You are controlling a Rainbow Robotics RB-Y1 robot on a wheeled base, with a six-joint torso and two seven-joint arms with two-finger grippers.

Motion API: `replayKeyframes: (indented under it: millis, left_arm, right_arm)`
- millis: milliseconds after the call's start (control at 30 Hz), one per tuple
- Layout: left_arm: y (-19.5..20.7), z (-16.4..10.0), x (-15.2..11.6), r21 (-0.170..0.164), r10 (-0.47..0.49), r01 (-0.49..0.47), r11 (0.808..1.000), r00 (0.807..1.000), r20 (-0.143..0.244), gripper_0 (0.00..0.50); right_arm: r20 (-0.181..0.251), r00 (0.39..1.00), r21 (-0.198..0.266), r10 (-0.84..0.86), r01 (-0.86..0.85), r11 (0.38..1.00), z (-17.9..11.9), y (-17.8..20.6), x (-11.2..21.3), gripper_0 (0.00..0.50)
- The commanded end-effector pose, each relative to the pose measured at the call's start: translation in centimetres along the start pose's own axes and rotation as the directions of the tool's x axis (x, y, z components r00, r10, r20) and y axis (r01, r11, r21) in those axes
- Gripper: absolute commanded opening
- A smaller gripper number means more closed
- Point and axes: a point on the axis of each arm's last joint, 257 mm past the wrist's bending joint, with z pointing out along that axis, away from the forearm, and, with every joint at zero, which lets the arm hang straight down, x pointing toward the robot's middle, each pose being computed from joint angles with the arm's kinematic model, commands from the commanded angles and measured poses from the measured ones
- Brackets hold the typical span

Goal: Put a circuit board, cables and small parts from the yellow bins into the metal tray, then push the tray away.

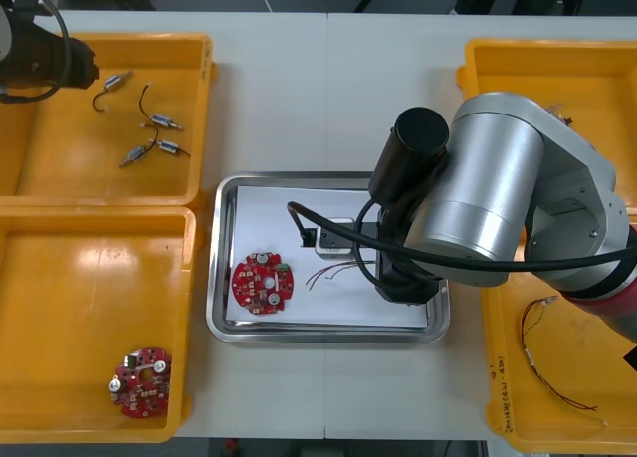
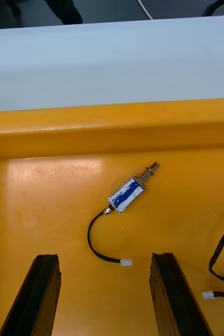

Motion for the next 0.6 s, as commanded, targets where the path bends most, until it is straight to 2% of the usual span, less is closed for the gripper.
replayKeyframes:
  millis: [33,167,300,400,600]
  left_arm:
    - [-1.7,-0.2,-3.0,-0.001,0.136,-0.137,0.991,0.989,0.054,0.5]
    - [-1.4,0.6,-2.4,-0.009,0.142,-0.141,0.99,0.988,0.054,0.5]
    - [-0.7,1.9,-2.2,-0.033,0.156,-0.154,0.988,0.984,0.089,0.5]
    - [-0.8,2.2,-2.1,-0.037,0.172,-0.169,0.985,0.98,0.099,0.5]
    - [-1.3,2.7,-2.0,-0.032,0.17,-0.167,0.985,0.979,0.109,0.5]
  right_arm:
    - [0.031,0.998,0.031,-0.054,0.053,0.998,0.4,-1.1,-1.7,0.0]
    - [0.043,0.998,0.027,-0.045,0.044,0.999,1.5,-1.3,-2.0,0.0]
    - [0.038,0.998,0.015,-0.043,0.043,0.999,2.9,-1.1,-2.0,0.0]
    - [0.029,0.998,0.011,-0.051,0.05,0.999,4.2,-0.8,-1.9,0.0]
    - [0.026,0.997,0.05,-0.067,0.066,0.997,5.3,-1.2,-2.2,0.0]
